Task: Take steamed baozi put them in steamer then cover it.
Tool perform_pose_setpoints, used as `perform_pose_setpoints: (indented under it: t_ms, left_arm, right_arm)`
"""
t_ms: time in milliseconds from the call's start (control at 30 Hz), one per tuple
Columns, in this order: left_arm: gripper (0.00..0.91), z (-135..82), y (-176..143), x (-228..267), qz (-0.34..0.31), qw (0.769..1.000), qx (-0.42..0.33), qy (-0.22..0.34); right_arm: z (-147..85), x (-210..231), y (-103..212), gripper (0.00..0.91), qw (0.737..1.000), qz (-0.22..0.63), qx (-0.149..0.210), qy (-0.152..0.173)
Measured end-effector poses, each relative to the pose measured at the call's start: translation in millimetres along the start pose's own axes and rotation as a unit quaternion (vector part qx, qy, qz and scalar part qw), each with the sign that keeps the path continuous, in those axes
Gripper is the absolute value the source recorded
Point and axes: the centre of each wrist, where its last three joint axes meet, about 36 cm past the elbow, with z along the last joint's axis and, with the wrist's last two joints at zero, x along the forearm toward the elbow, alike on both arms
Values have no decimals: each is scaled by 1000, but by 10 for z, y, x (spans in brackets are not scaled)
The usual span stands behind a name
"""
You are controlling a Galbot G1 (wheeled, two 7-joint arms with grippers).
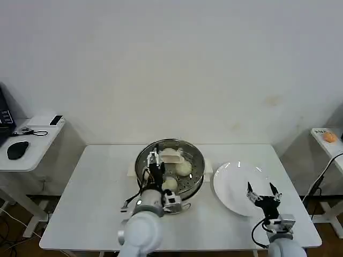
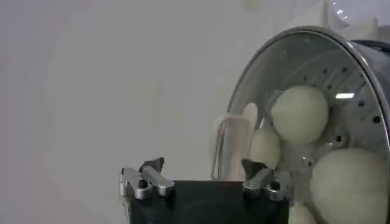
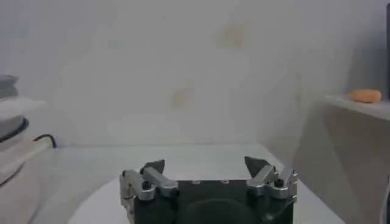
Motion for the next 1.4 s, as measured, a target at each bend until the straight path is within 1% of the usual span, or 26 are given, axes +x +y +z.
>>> perform_pose_setpoints:
  t_ms: [133,233,333,467,633,833,1000,1100,1233,1400]
  left_arm:
    - [907,150,118,150,-13,1000,23,-2]
    - [907,334,197,246,-21,998,52,-7]
    - [907,600,236,285,-20,996,91,-11]
    - [907,1029,256,288,-11,986,168,-16]
    - [907,1536,101,271,1,963,269,-19]
    - [907,1965,-314,318,6,927,373,-23]
    - [907,2201,-593,461,4,900,437,-5]
    - [907,2278,-710,561,5,886,463,9]
    - [907,2307,-844,689,15,872,489,27]
    - [907,2293,-962,836,29,855,517,44]
  right_arm:
    - [-24,-19,20,907,1000,-8,-5,1]
    - [-56,-33,36,907,1000,-15,-7,2]
    - [-73,-34,55,907,1000,-23,-9,6]
    - [-96,-34,96,907,999,-35,-9,11]
    - [-118,-59,141,907,999,-48,-5,12]
    - [-124,-57,220,907,998,-65,-3,18]
    - [-120,-42,281,907,997,-79,-3,26]
    - [-135,-25,295,907,996,-87,-3,30]
    - [-137,-15,289,907,995,-94,3,37]
    - [-153,13,299,907,993,-107,11,39]
